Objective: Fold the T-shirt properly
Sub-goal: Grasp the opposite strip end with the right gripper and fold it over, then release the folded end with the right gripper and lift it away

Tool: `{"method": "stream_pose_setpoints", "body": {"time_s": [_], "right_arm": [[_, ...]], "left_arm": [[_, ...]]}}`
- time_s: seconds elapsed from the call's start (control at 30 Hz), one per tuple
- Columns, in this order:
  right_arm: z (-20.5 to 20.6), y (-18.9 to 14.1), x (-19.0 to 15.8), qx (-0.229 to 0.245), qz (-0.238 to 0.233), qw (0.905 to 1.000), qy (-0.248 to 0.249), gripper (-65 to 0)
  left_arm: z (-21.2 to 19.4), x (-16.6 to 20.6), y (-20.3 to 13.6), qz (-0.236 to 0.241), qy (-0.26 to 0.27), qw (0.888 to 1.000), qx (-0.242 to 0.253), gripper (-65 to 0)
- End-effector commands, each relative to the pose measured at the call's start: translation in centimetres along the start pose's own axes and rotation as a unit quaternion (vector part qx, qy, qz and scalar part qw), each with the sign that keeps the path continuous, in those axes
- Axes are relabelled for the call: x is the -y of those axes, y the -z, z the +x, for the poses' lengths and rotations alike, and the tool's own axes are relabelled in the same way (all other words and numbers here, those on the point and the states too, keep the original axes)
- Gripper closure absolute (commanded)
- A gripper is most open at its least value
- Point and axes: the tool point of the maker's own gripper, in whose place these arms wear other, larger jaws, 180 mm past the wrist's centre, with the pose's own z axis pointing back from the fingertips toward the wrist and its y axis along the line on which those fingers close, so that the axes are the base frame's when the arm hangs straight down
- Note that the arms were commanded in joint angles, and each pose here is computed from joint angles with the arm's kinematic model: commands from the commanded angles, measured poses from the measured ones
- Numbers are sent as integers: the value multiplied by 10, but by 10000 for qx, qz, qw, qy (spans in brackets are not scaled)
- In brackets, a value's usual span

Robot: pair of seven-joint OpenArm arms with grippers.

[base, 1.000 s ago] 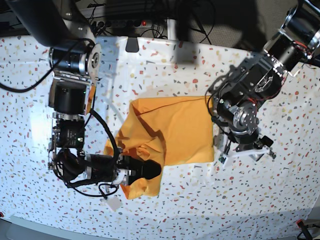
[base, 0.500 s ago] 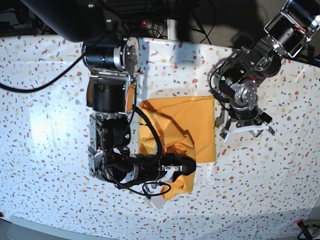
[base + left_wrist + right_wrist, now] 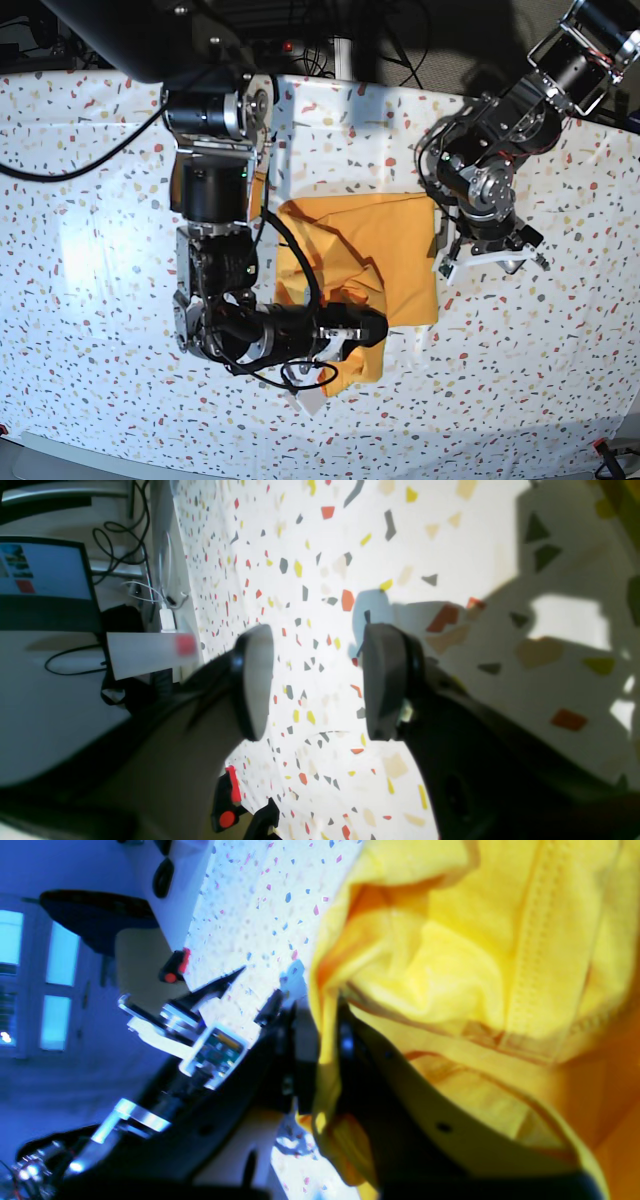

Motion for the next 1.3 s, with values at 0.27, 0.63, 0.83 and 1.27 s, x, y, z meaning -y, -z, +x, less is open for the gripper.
{"method": "stream_pose_setpoints", "body": {"time_s": [0.27, 0.63, 0.83, 1.27], "right_arm": [[-19, 36, -60, -676, 625, 9922, -839, -341], [37, 27, -120, 18, 1668, 9805, -1035, -341], [75, 8, -51, -44, -165, 9867, -1615, -340], [-2, 11, 16, -573, -1009, 9882, -995, -340]], "left_arm": [[13, -20, 0, 266, -105, 9994, 191, -275], [16, -29, -1, 518, 17, 9983, 272, -275], [25, -33, -6, 550, -56, 9976, 416, -275], [45, -16, -19, -156, -577, 9951, 783, -275]]}}
